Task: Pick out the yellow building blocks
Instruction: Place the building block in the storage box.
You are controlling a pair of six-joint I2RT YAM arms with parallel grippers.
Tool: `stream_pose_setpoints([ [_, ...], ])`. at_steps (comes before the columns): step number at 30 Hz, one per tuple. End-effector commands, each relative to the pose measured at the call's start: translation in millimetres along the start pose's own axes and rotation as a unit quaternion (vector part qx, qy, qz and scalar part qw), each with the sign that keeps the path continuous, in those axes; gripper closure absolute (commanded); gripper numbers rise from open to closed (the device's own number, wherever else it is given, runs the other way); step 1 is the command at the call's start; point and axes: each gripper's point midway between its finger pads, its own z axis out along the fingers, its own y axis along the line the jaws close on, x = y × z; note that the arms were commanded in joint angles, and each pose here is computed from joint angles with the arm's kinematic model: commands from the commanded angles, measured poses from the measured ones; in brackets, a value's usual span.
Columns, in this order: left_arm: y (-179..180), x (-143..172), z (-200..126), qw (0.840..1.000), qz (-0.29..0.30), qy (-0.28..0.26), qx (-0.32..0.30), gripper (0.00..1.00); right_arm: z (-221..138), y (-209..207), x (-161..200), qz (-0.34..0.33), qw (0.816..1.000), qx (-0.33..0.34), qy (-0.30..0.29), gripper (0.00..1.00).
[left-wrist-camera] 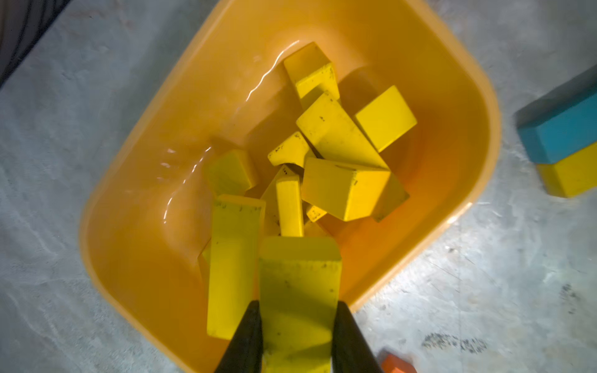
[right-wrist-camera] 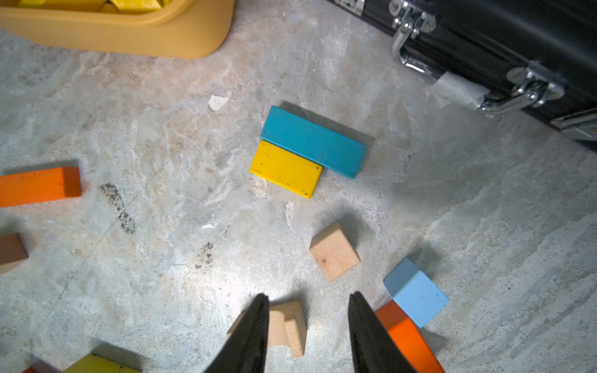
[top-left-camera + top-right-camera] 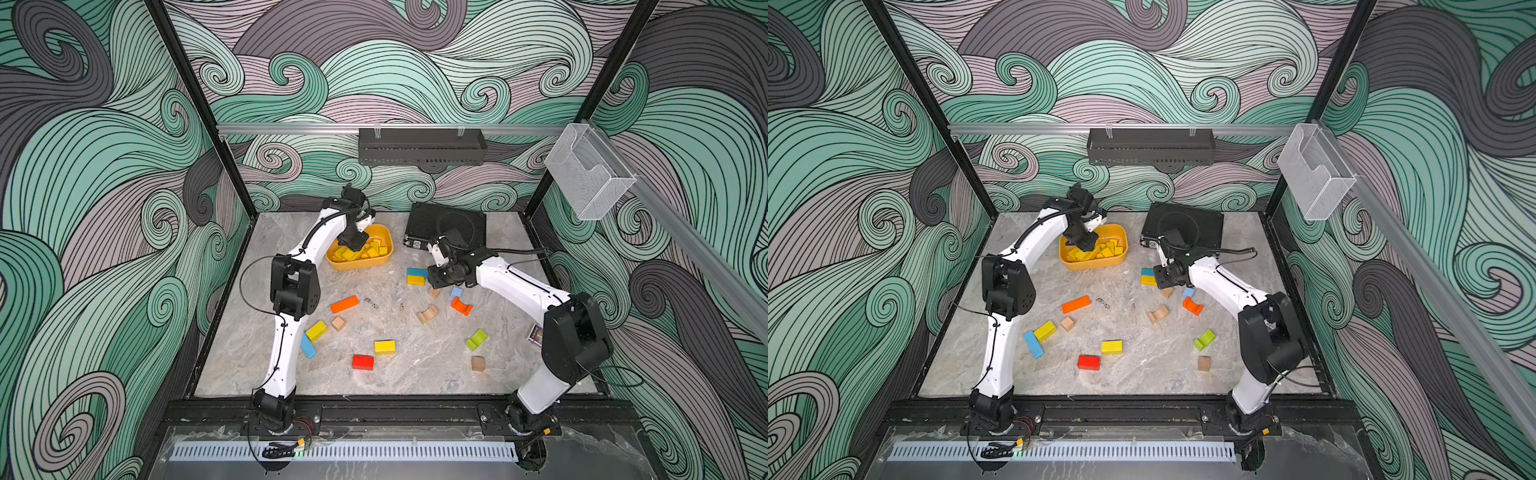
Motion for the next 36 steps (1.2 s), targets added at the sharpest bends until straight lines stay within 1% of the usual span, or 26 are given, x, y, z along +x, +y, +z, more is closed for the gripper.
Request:
stream_pose_setpoints([
  [1, 11.2, -17.1, -6.1, 0.999, 0.007, -0.028, -0.024, 0.85, 7.9, 0.4, 9.1, 0.015, 1.0, -0.007, 0.018, 0.57],
  [6, 12.9, -18.0, 7.5, 0.999, 0.012, -0.024, -0.028, 0.84, 17.1, 0.5, 11.4, 0.016, 0.999, -0.009, 0.029, 0.57],
  [13, 15.6, -19.1, 13.3, 0.999, 0.023, -0.025, -0.036, 0.81, 35.9, 1.3, 9.6, 0.026, 0.998, -0.017, 0.048, 0.57],
  [16, 16.3, -19.9, 15.1, 0.999, 0.028, -0.025, -0.038, 0.79, 40.6, 3.5, 3.4, 0.031, 0.998, -0.024, 0.048, 0.56],
  [27, 20.6, -27.1, 12.7, 0.997, 0.034, -0.039, -0.049, 0.59, 55.6, 8.1, -19.3, 0.029, 0.998, -0.034, 0.042, 0.55],
  [29, 21.7, -29.4, 11.4, 0.997, 0.034, -0.044, -0.051, 0.52, 60.3, 7.2, -21.6, 0.033, 0.998, -0.036, 0.044, 0.54],
  [32, 22.9, -31.6, 8.3, 0.997, 0.034, -0.049, -0.053, 0.36, 67.0, 7.1, -23.5, 0.04, 0.997, -0.04, 0.048, 0.54],
  [34, 24.8, -33.6, 2.2, 0.996, 0.033, -0.055, -0.058, 0.32, 70.4, 6.7, -23.7, 0.042, 0.997, -0.039, 0.051, 0.54],
  [36, 27.1, -34.2, -6.2, 0.996, 0.031, -0.059, -0.064, 0.29, 73.4, 6.2, -24.0, 0.045, 0.997, -0.04, 0.053, 0.54],
])
